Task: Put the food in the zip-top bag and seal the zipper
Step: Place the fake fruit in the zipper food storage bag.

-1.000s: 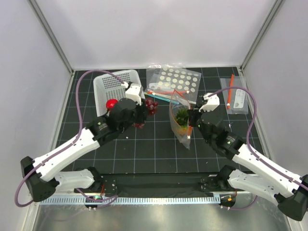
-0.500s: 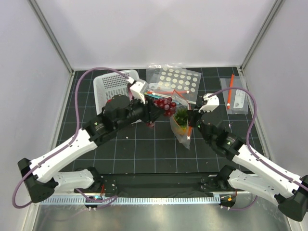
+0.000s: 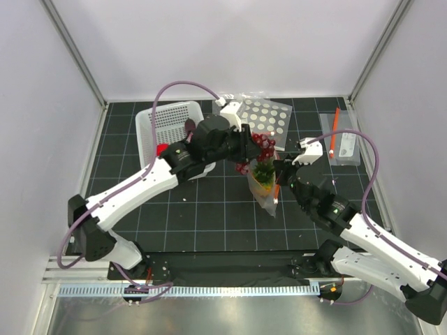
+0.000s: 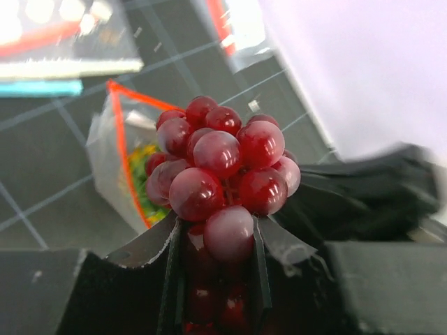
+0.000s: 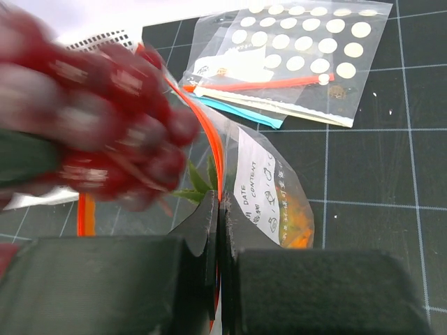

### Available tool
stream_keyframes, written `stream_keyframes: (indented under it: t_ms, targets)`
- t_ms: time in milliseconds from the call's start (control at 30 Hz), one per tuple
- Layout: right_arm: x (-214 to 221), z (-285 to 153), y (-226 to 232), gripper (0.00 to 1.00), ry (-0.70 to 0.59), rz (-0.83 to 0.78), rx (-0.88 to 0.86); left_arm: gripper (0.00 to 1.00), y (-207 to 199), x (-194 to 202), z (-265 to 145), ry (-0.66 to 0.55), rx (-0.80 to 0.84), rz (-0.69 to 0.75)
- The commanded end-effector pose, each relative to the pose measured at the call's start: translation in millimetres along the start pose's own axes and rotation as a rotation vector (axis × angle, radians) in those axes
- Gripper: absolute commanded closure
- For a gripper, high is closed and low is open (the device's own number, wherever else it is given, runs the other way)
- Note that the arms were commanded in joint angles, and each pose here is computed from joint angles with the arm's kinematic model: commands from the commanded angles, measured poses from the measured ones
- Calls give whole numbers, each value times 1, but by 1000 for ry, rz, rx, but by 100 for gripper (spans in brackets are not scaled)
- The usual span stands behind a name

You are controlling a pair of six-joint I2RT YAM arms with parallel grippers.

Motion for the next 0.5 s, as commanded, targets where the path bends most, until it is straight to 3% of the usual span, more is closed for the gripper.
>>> stream_keyframes:
  t_ms: [0, 167, 467]
  targets:
    - [-18, -2, -5, 98, -70, 66, 31, 92, 6, -6, 14, -11, -87, -65]
    - [-14, 0, -10, 98, -62, 71, 64, 93, 29, 11, 30, 78, -221, -62]
    - [-12, 2, 1, 99, -57, 66, 9, 93, 49, -14, 37, -13, -389, -13]
Point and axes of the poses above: each gripper's point midway between its finger pads, its own z axis out along the fingers, its own y axis along the line the jaws close on, x = y × z, the point moved 1 cm from there along -z, back along the fingers, and after that the axes turned 12 degrees about -z, right-handed, at the moved point
